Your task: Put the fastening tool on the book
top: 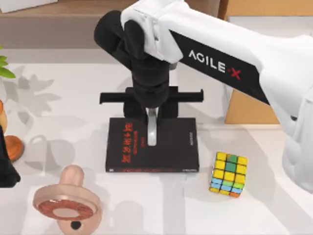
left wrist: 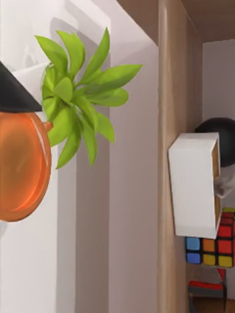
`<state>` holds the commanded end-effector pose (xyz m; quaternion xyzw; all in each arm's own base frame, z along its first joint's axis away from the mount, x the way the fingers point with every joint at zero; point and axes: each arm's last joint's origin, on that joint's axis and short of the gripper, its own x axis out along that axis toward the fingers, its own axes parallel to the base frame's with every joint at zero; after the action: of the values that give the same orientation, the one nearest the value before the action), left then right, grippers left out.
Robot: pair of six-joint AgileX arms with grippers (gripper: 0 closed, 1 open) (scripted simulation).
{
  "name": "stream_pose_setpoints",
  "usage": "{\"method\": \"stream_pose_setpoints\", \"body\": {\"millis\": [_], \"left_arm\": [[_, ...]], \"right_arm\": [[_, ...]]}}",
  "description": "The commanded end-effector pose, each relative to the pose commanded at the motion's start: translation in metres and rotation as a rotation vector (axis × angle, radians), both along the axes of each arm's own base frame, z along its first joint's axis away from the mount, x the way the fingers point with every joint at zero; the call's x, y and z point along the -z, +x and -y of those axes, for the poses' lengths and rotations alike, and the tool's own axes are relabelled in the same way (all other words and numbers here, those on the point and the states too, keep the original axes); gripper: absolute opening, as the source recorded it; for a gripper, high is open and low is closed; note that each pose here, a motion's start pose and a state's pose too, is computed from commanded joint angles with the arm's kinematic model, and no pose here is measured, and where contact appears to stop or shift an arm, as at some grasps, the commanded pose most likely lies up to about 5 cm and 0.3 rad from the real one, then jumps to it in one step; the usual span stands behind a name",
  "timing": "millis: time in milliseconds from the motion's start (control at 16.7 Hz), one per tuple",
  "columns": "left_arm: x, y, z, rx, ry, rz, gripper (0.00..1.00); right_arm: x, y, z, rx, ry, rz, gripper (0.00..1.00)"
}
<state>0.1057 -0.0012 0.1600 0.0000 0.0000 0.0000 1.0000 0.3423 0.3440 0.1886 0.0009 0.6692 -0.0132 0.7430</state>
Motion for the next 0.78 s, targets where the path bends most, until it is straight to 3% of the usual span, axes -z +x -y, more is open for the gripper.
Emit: {"method": "stream_pose_setpoints", "body": {"millis": [420,660,780], "left_arm": [[0.000,0.000,0.000,0.000,0.000,0.000,1.00],[0.000,0.000,0.000,0.000,0.000,0.000,1.00],[0.000,0.000,0.000,0.000,0.000,0.000,1.00]], "right_arm": [[0.030,0.001,-0.001,-0.005,-0.003,-0.004,0.00],[0.031,0.001,-0.001,-0.006,-0.004,-0.004,0.00],[0.031,0.001,-0.001,-0.006,-0.004,-0.004,0.15]]}}
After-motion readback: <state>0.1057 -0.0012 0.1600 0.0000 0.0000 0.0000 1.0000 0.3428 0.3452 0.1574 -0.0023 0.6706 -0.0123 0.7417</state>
